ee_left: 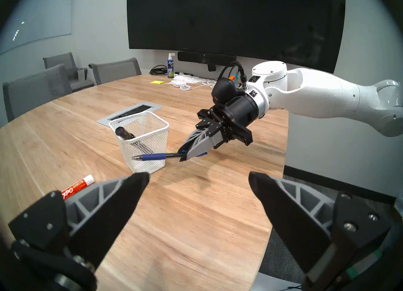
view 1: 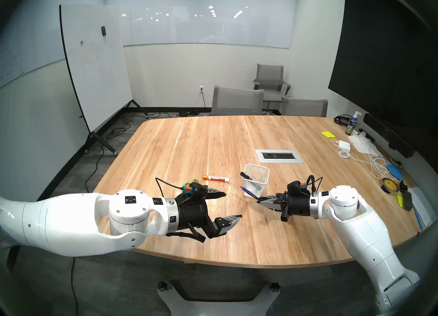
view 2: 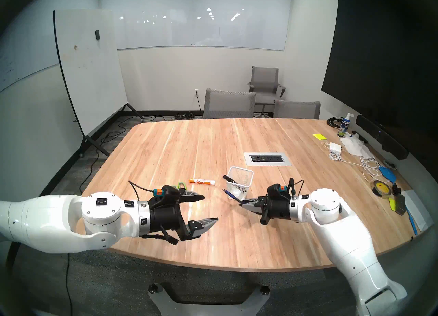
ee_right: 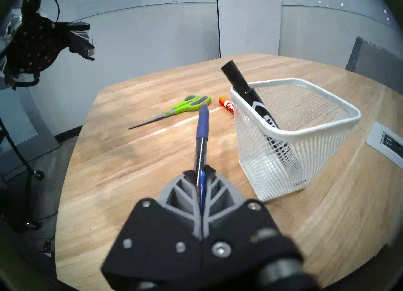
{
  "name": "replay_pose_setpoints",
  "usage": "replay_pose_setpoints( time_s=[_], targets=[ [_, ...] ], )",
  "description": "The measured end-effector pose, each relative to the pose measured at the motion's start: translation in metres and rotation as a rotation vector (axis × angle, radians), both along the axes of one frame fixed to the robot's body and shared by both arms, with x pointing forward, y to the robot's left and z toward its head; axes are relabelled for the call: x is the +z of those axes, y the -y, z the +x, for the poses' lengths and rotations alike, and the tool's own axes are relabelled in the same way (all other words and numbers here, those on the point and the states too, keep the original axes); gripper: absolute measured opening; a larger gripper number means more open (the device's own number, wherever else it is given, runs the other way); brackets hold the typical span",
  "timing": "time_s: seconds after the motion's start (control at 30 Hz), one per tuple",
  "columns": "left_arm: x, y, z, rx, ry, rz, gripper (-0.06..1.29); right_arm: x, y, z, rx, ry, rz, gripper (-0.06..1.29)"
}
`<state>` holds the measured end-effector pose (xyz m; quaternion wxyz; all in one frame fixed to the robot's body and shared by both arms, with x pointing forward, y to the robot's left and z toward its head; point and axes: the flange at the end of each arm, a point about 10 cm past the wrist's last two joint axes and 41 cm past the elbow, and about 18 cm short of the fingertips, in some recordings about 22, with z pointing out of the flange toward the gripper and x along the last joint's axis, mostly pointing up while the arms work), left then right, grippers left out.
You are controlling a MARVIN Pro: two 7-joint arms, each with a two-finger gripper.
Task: Place the pen, the marker, and the scissors into the pen holder
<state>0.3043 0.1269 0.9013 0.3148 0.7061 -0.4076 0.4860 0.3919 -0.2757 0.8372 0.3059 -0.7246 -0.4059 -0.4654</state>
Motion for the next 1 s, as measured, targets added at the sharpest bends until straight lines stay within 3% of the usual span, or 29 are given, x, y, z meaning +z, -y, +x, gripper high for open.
replay_pose_setpoints(
  time_s=[0.33,0.67,1.0],
  targets=[
    [0.000,0.000,0.000,0.000,0.000,0.000,1.24,0.027,0.014,-0.008,0.011,0.010,0.041,-0.02],
    [0.000,0.000,0.002,0.000,0.002,0.002,1.24,0.036,0.021,-0.012,0.017,0.007,0.062,-0.02],
    [0.000,0.001,0.020,0.007,-0.005,0.026,1.24,0.042,0.024,-0.011,0.027,0.009,0.076,-0.02]
  ],
)
